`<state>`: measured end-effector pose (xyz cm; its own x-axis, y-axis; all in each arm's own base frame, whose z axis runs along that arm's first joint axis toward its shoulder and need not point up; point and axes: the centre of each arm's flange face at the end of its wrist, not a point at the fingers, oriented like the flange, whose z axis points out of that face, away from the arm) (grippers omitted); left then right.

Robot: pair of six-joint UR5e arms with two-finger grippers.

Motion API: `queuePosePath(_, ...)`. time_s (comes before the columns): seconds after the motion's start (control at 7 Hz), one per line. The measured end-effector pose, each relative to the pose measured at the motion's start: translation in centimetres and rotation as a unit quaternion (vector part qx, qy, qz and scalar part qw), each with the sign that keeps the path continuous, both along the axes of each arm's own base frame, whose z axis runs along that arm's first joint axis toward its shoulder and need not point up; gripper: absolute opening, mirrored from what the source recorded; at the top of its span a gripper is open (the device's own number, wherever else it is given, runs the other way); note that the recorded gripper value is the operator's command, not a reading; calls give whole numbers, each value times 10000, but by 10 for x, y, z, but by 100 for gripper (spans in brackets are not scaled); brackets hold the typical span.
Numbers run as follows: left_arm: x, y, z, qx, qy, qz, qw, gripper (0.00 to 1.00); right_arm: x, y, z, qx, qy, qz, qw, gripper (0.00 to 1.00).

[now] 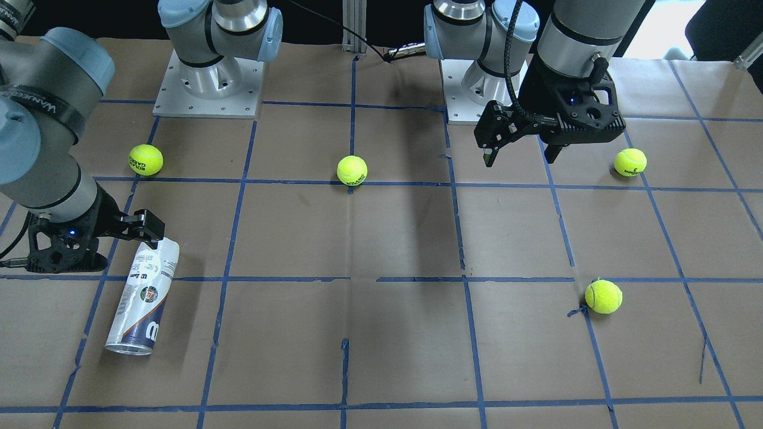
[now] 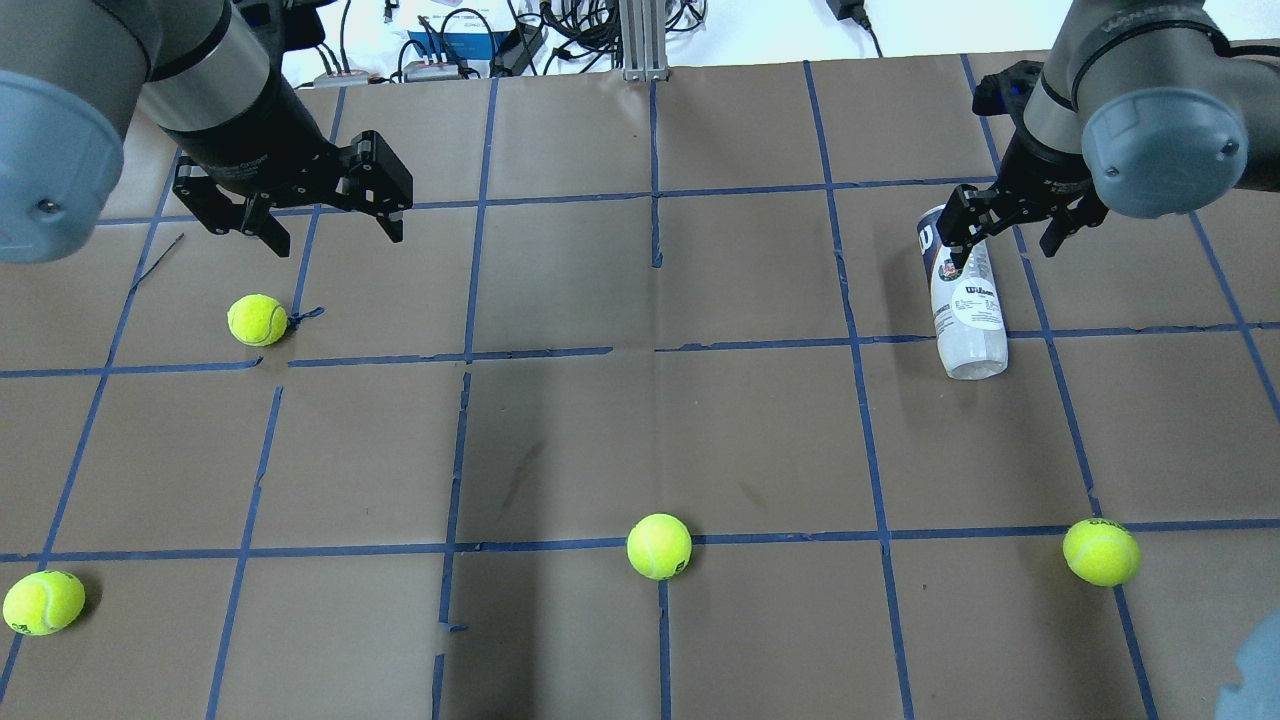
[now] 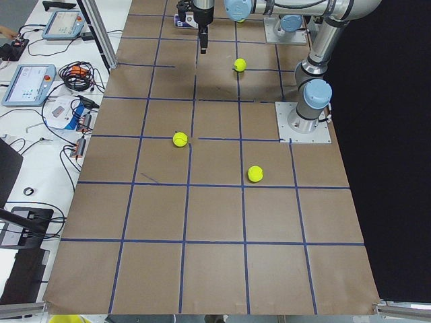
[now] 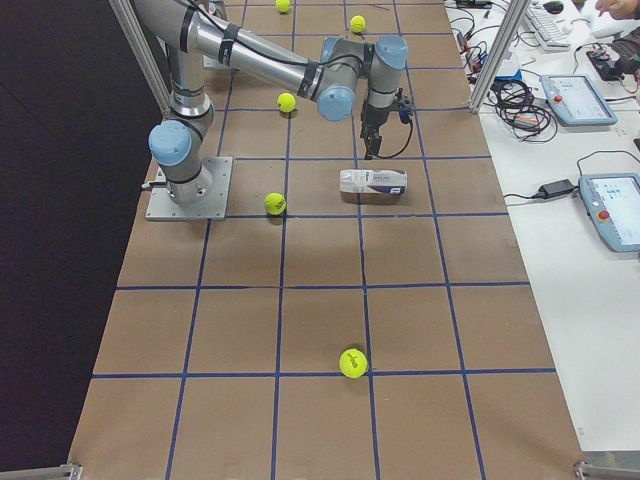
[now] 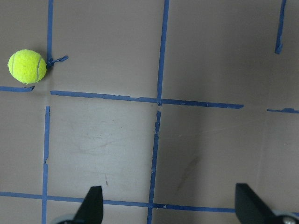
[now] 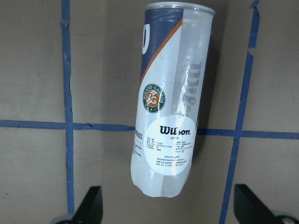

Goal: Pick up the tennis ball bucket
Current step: 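Lower the right gripper and close it around the can's top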

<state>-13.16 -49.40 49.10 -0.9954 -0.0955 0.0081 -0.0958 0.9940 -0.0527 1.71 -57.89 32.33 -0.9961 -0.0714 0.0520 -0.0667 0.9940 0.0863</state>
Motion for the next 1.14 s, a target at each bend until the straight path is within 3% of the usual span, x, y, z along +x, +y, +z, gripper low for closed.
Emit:
queuePosePath(1.0,-1,-4,-6,55,-39,-30,10000,100,-10,-34,-96,167,-77,-499,9986,100)
queuePosePath(1.14,-1,-4,-5,45,-41,-29,10000,100,-11,-37,-107,159,-75,-537,9984,94)
